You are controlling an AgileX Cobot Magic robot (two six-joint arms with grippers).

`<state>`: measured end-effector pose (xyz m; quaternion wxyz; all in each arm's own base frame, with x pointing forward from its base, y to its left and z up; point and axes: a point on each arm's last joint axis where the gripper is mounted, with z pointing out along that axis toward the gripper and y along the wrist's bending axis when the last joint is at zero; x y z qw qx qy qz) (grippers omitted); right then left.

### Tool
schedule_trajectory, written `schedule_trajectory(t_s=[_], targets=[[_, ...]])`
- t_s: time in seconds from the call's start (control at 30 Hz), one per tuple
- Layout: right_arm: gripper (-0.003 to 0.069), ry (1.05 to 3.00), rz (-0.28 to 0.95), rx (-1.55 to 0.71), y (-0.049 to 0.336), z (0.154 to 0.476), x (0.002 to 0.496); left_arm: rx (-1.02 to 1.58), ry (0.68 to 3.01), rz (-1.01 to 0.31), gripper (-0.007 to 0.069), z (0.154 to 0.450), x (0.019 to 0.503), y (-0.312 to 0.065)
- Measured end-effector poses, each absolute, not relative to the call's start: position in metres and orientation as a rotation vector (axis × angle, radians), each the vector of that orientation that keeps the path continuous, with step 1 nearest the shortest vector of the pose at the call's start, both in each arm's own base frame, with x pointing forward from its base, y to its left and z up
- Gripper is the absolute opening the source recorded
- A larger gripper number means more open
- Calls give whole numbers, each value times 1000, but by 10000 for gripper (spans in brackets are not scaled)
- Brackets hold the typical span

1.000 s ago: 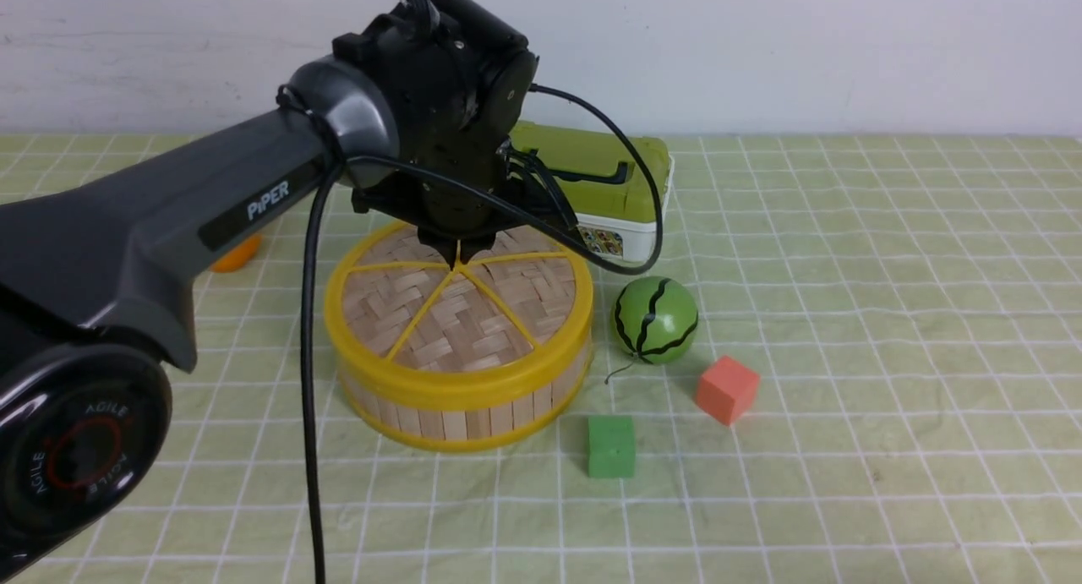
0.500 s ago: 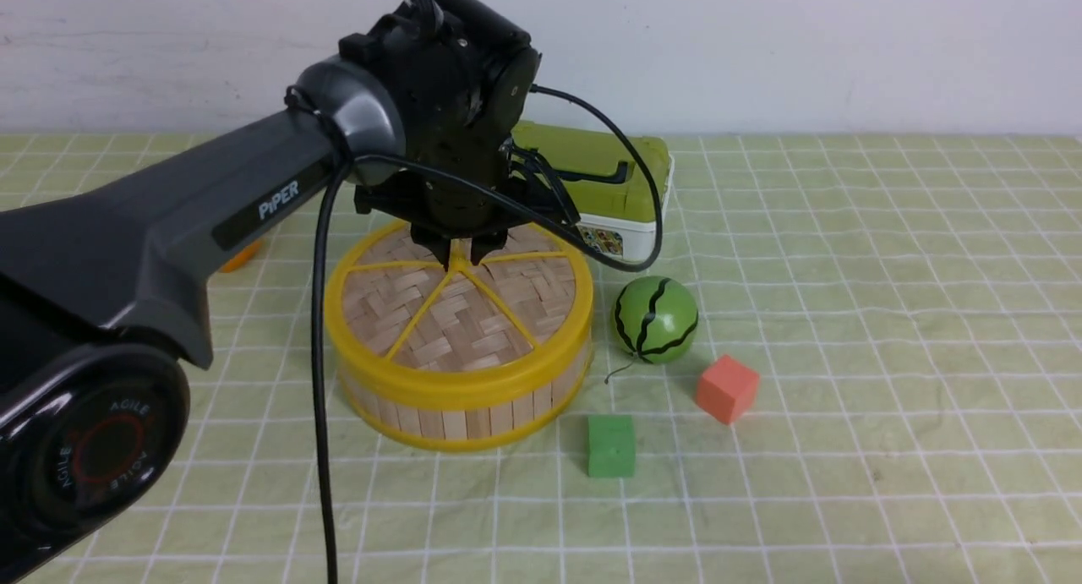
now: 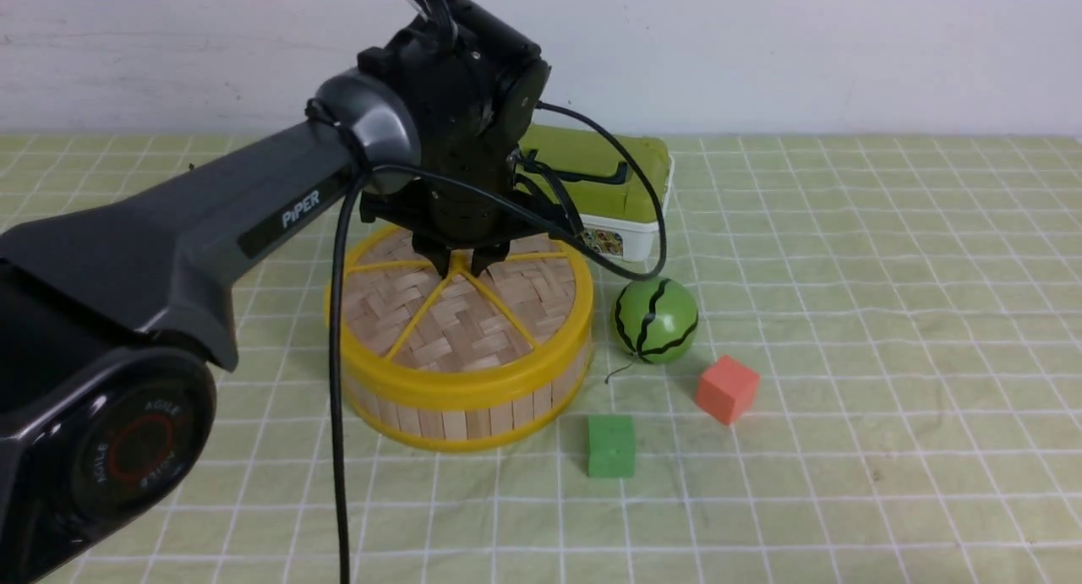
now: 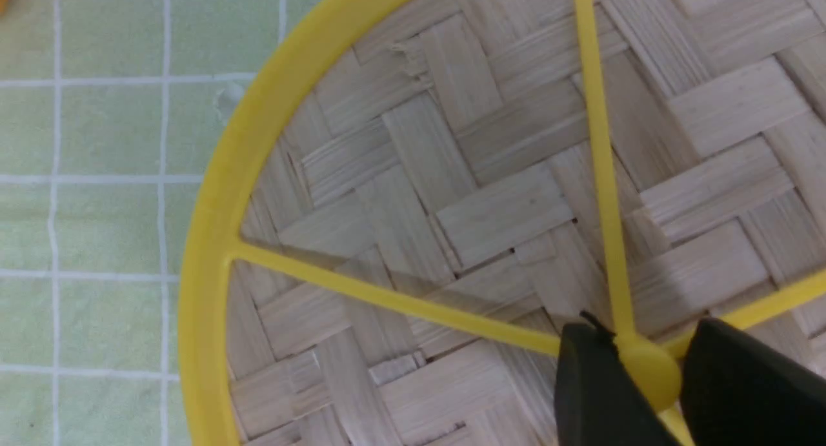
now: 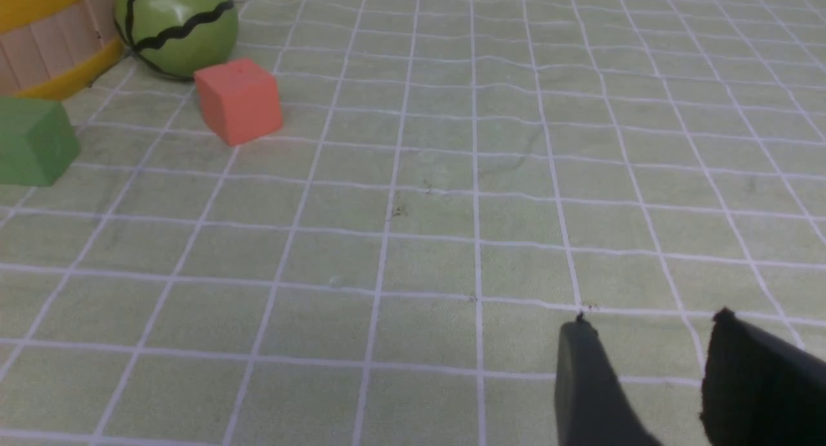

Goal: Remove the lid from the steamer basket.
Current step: Use the left arm to lift the lid of the steamer, then use the left arm to place the steamer lid on the table

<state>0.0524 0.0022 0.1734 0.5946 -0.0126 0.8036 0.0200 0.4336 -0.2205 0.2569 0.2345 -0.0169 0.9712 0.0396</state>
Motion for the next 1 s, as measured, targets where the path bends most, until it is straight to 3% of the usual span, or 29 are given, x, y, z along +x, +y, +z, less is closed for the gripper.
schedule_trajectory(t_s=[0.1,0.37,0.47,0.6,0.67,0.77,0.9,1.0], targets=[[241,1867,46,-29,2,173,52,-64,2658,108,126,258,434,-220],[241,1867,46,-29,2,173,52,6,2650,109,118,273,433,-220],[241,1867,46,-29,2,173,52,53,2587,78,118,308,426,-216],[241,1867,46,-29,2,173,52,47,2418,-7,118,389,402,-194],[241,1867,46,-29,2,173,52,8,2325,-38,118,432,384,-168],[241,1867,46,-29,2,173,52,-84,2244,-31,118,467,370,-123],[241,1867,46,-29,2,173,52,-251,2263,60,118,465,372,-65],[241,1867,46,-29,2,173,52,-359,2401,142,118,423,377,-28]])
